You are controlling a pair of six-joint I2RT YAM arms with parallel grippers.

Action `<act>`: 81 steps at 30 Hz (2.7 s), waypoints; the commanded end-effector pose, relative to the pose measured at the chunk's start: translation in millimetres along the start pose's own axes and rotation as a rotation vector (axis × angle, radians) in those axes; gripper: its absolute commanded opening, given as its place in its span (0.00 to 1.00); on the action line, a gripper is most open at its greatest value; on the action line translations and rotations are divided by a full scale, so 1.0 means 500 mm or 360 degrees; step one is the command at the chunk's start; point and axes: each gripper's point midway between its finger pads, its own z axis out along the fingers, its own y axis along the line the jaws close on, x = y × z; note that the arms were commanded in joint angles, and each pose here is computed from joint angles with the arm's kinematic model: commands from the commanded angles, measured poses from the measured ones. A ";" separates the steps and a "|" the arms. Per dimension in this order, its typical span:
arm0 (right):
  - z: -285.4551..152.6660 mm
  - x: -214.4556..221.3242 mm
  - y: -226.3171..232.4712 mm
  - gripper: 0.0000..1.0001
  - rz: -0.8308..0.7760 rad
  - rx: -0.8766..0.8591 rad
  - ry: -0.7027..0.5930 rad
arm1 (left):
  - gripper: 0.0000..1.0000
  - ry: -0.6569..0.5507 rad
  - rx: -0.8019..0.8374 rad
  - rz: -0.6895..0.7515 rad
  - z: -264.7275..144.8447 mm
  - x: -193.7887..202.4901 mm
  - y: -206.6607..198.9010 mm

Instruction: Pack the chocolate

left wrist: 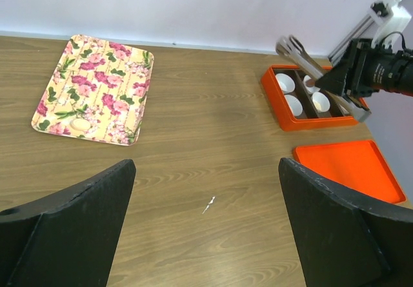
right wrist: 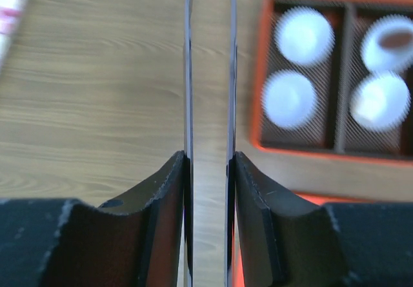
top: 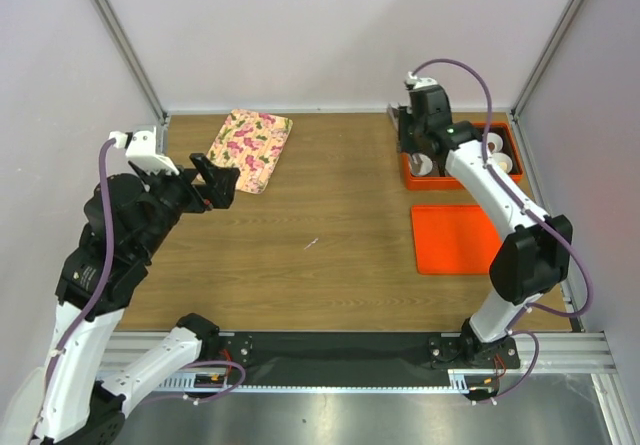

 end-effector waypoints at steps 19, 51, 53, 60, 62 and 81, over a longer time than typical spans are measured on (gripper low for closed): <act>0.064 0.046 -0.178 0.36 0.0216 0.0197 0.0188 | 1.00 0.0016 0.0030 -0.0009 0.036 0.018 -0.007; 0.164 0.087 -0.222 0.42 0.0161 0.0319 0.0273 | 1.00 0.0022 0.0013 0.0008 0.052 0.020 -0.005; 0.162 0.084 -0.223 0.43 0.0159 0.0315 0.0267 | 1.00 0.0020 0.0016 0.0002 0.052 0.019 -0.006; 0.160 0.087 -0.225 0.45 0.0160 0.0329 0.0277 | 1.00 0.0017 0.0020 -0.0001 0.044 0.016 -0.006; 0.158 0.087 -0.225 0.45 0.0164 0.0326 0.0277 | 1.00 0.0007 0.0020 -0.0002 0.039 0.012 -0.006; 0.045 0.000 0.278 0.45 -0.0081 -0.0380 -0.0062 | 1.00 -0.0115 -0.0084 0.0069 -0.011 -0.068 0.011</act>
